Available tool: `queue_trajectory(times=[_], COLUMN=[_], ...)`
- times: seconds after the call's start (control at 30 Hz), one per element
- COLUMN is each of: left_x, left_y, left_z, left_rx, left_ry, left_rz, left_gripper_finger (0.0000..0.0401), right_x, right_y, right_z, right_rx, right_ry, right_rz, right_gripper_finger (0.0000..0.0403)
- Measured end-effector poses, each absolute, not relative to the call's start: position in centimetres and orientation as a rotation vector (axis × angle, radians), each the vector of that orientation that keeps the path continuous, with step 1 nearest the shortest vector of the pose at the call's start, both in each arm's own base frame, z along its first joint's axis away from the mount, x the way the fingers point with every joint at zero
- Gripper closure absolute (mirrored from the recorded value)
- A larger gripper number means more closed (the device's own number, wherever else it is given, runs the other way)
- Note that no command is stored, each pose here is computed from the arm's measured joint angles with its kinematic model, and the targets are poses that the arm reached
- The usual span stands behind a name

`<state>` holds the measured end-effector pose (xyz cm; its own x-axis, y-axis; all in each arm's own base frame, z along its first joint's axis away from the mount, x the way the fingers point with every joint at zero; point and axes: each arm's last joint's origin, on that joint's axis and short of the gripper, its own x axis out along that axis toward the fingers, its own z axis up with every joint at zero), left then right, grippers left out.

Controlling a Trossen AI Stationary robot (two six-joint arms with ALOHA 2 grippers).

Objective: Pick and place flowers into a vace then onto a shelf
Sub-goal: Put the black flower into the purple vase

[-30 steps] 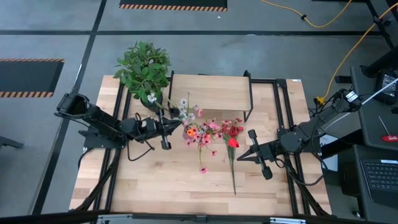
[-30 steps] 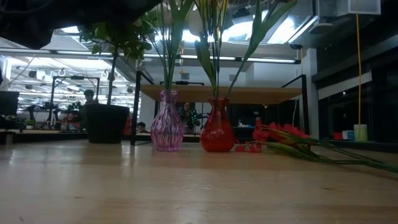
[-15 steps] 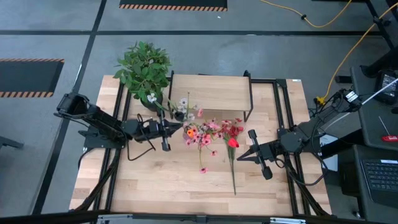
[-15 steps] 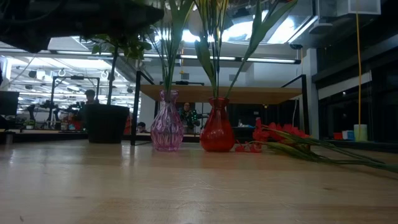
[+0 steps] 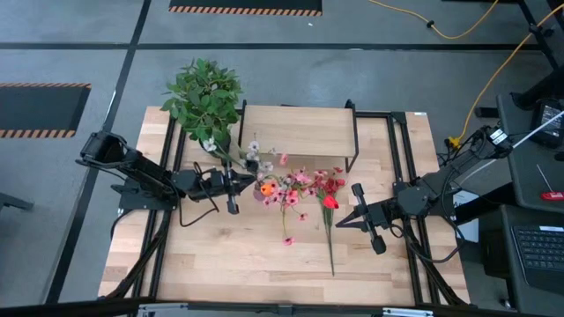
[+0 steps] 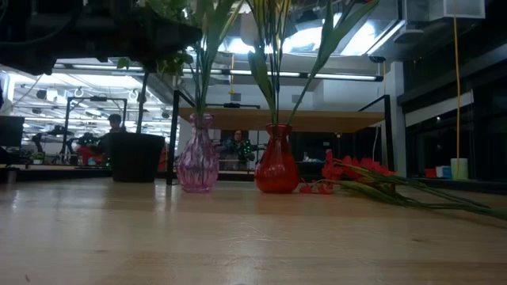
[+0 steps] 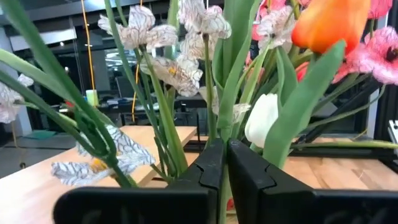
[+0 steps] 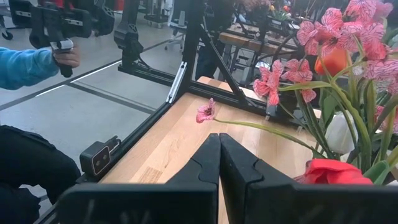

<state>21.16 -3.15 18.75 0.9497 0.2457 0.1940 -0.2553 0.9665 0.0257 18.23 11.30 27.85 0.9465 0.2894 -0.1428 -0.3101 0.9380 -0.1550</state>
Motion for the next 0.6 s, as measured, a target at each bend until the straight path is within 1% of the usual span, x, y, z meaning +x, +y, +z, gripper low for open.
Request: queue_trajectory(times=[0.23,0.6], left_x=[21.22,21.25], left_y=[-3.16,-3.21], left_z=[18.45,18.13], left_rx=[0.062,0.040], left_ry=[-0.159,-0.130], left_rz=[0.254,0.258], left_gripper_finger=[0.0349,0.0270], right_x=[18.23,18.23], right_y=[11.30,11.30], right_z=[27.84,27.83], right_rx=[-0.177,-0.178], right_ry=[0.119,0.120], right_rz=[0.307,0.307], right_gripper_finger=[0.0396,0.0396])
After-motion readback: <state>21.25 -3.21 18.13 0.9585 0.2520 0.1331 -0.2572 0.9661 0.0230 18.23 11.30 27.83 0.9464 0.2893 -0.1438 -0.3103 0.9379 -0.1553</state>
